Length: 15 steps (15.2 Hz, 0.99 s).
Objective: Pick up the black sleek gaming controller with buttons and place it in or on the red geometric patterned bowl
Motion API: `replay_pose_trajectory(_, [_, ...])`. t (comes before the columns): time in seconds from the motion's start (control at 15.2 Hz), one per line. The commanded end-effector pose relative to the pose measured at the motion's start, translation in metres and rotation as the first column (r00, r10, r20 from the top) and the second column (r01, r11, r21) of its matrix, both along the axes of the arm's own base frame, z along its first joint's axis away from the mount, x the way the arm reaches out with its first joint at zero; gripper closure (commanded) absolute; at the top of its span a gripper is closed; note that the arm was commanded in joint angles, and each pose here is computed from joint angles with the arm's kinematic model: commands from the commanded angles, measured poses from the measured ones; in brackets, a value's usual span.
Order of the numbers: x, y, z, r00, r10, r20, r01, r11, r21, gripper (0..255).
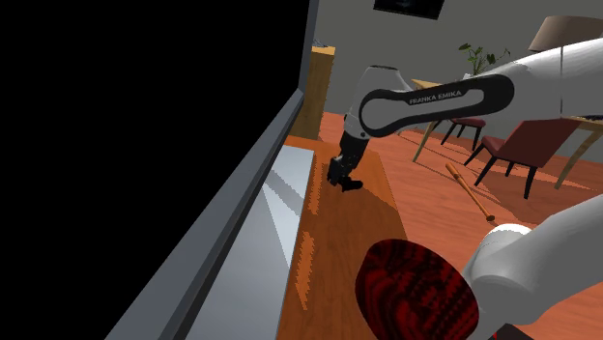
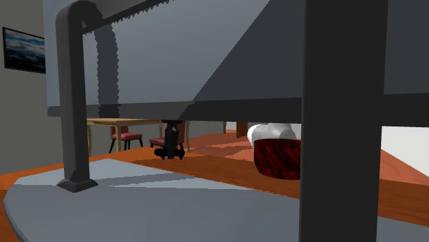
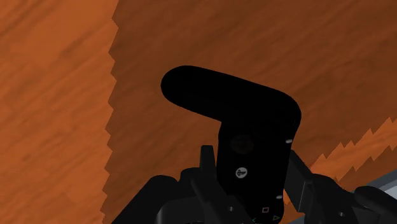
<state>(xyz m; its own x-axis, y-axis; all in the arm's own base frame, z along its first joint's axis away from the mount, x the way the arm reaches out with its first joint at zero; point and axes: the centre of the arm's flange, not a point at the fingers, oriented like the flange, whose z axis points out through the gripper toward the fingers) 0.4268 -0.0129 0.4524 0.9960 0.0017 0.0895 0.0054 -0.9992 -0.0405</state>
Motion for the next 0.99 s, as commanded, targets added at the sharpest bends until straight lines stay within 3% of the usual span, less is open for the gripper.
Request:
replay_pose_trajectory(0.0, [0.000, 0.000, 0.011, 1.000, 0.000, 0.000, 0.000, 1.000, 0.000, 255])
replay_pose_trajectory(0.92, [0.000, 0.000, 0.085, 1.000, 0.000, 0.000, 0.000, 1.000, 0.000, 255])
